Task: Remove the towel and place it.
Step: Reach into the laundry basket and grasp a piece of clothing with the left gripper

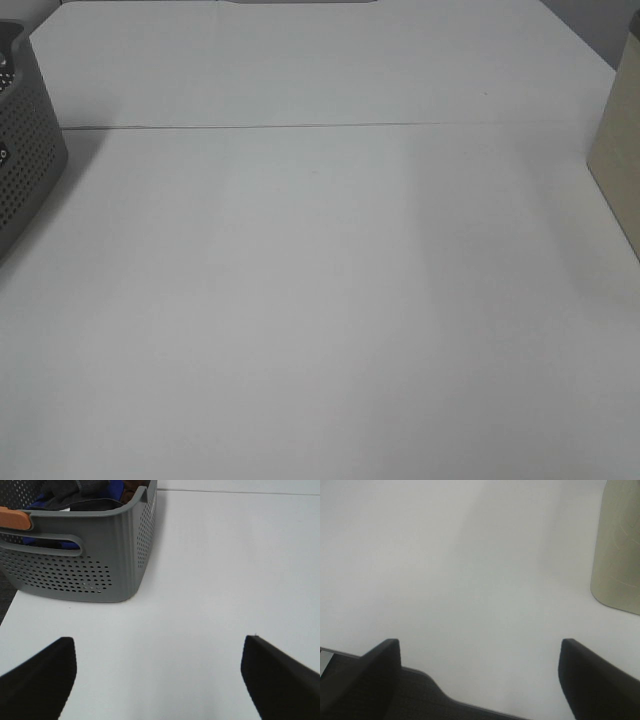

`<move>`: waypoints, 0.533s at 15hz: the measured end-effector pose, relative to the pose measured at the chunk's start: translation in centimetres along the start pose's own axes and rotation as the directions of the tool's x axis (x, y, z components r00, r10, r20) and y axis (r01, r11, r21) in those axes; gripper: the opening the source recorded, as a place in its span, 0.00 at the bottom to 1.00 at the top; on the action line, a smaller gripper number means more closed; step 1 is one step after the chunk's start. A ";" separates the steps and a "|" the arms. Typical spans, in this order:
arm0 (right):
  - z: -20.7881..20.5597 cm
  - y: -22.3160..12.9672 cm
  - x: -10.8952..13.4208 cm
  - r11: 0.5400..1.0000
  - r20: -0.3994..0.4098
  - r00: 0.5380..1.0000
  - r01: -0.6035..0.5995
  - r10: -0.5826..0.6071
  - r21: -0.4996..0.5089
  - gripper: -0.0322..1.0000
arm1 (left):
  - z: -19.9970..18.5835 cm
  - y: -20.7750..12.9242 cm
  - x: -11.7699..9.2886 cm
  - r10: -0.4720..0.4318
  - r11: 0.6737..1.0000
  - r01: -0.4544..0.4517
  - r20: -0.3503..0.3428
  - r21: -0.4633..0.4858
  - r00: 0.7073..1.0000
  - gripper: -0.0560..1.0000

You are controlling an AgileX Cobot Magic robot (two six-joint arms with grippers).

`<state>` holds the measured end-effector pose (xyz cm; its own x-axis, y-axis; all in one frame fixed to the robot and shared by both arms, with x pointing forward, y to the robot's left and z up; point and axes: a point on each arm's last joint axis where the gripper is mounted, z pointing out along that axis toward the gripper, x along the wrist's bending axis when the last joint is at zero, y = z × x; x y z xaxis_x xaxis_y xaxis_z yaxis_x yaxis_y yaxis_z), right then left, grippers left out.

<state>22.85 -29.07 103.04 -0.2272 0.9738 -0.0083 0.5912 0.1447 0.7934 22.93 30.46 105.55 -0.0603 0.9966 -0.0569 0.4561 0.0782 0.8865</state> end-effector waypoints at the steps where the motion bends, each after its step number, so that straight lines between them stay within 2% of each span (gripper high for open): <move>1: 0.0 0.0 0.0 1.000 0.000 1.000 0.000 0.000 0.000 0.83 | 0.0 0.0 0.0 0.000 1.000 0.000 0.000 0.000 1.000 0.85; 8: 0.0 0.0 0.0 1.000 0.000 1.000 0.000 0.000 0.000 0.83 | 0.0 0.0 0.0 0.001 1.000 -0.001 0.000 0.000 1.000 0.85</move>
<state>22.85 -29.07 103.04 -0.2272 0.9738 -0.0083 0.5912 0.1447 0.7934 22.93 30.46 105.55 -0.0598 0.9966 -0.0560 0.4561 0.0772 0.8865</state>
